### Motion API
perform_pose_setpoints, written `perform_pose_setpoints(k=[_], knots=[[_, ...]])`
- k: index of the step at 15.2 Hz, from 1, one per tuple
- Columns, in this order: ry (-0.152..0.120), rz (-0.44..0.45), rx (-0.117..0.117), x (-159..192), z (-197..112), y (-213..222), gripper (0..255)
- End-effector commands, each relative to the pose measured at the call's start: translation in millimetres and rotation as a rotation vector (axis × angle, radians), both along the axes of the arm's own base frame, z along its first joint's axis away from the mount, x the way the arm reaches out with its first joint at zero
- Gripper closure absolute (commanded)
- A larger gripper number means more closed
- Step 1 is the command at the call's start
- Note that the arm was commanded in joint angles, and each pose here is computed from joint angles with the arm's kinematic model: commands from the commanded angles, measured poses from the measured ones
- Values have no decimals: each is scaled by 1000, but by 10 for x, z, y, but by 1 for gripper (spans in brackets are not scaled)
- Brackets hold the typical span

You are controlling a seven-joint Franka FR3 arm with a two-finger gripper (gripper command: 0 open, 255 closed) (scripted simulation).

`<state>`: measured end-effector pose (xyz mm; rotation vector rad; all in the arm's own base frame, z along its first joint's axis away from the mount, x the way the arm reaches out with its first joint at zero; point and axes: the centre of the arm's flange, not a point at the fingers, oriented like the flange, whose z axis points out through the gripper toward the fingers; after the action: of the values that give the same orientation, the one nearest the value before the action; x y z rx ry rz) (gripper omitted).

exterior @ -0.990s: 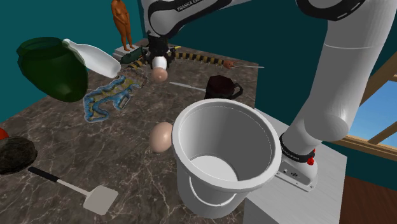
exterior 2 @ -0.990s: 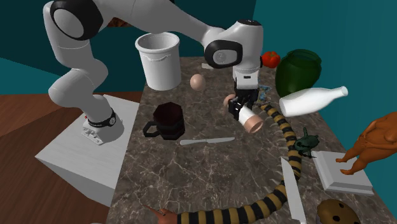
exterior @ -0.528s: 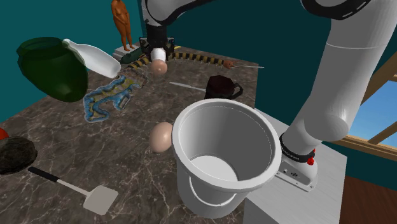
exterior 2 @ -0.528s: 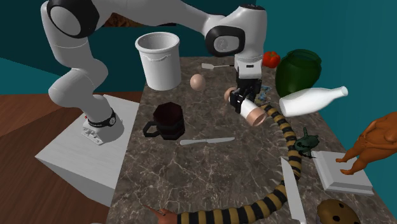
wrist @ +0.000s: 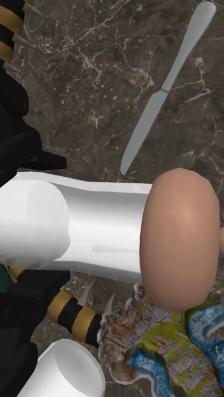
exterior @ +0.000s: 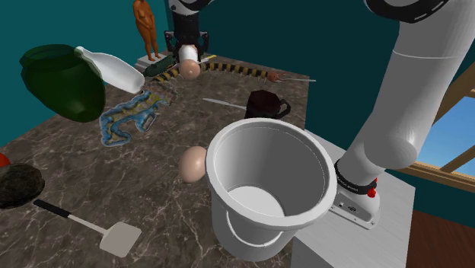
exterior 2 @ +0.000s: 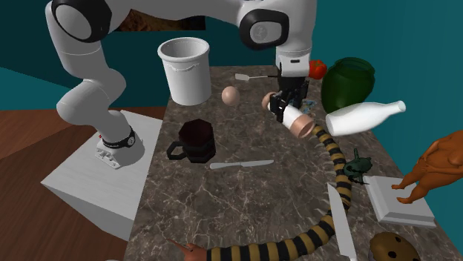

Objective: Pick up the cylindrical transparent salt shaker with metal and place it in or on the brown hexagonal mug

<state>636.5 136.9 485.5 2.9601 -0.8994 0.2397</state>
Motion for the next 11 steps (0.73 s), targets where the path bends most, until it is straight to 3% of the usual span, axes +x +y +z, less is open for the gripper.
perform_pose_setpoints(k=[1, 6, 11], knots=[[0, 0, 0, 2, 100, 2, 255], [0, 0, 0, 1, 323, 2, 255], [0, 0, 0, -603, 330, -261, 255]])
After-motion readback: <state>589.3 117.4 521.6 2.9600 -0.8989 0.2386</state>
